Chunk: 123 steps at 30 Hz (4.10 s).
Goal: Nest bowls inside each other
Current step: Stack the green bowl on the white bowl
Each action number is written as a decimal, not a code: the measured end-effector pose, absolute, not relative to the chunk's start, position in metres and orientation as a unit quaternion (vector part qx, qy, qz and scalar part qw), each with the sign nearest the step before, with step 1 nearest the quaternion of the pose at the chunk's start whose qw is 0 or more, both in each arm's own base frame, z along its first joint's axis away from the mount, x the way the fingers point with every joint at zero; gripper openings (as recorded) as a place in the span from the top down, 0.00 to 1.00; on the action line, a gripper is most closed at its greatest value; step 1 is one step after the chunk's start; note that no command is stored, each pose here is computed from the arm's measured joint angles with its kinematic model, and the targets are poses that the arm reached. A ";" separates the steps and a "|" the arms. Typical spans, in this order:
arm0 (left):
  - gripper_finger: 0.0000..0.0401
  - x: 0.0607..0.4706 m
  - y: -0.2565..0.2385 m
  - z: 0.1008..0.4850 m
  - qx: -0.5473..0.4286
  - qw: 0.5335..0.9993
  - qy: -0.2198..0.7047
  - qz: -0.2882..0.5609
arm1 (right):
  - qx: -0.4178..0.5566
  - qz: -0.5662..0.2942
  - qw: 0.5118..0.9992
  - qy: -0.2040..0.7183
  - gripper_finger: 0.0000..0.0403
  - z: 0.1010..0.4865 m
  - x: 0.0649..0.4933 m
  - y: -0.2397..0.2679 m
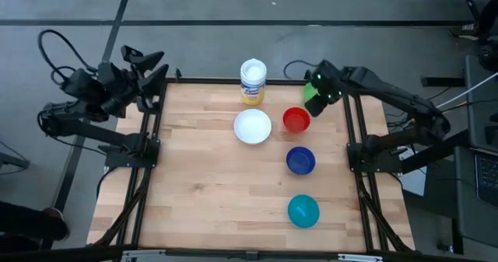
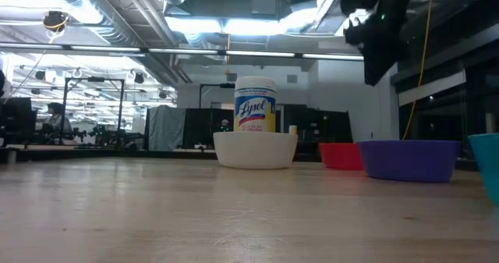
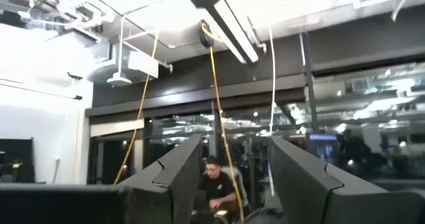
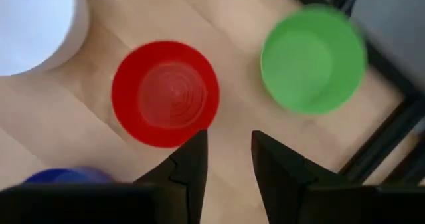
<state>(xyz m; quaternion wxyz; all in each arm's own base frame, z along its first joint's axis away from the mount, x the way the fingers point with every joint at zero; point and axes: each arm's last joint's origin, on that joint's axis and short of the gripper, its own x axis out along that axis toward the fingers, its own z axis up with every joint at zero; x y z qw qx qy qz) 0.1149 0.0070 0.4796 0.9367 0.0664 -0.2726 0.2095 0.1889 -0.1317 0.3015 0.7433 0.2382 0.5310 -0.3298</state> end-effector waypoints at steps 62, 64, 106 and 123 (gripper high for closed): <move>0.57 0.166 0.003 0.483 -0.001 0.961 -0.237 0.145 | 0.250 -0.265 0.678 0.638 0.70 0.170 0.211 -0.248; 0.57 0.166 0.003 0.483 -0.001 0.961 -0.237 0.145 | 0.240 -0.267 0.671 0.649 0.77 0.166 0.211 -0.249; 0.57 0.166 0.006 0.474 0.022 0.961 -0.174 0.215 | 0.106 -0.035 0.811 0.574 1.00 0.305 0.401 -0.048; 0.57 0.151 0.005 0.478 0.025 0.964 -0.185 0.187 | 0.108 -0.059 0.773 0.623 1.00 0.225 0.450 -0.073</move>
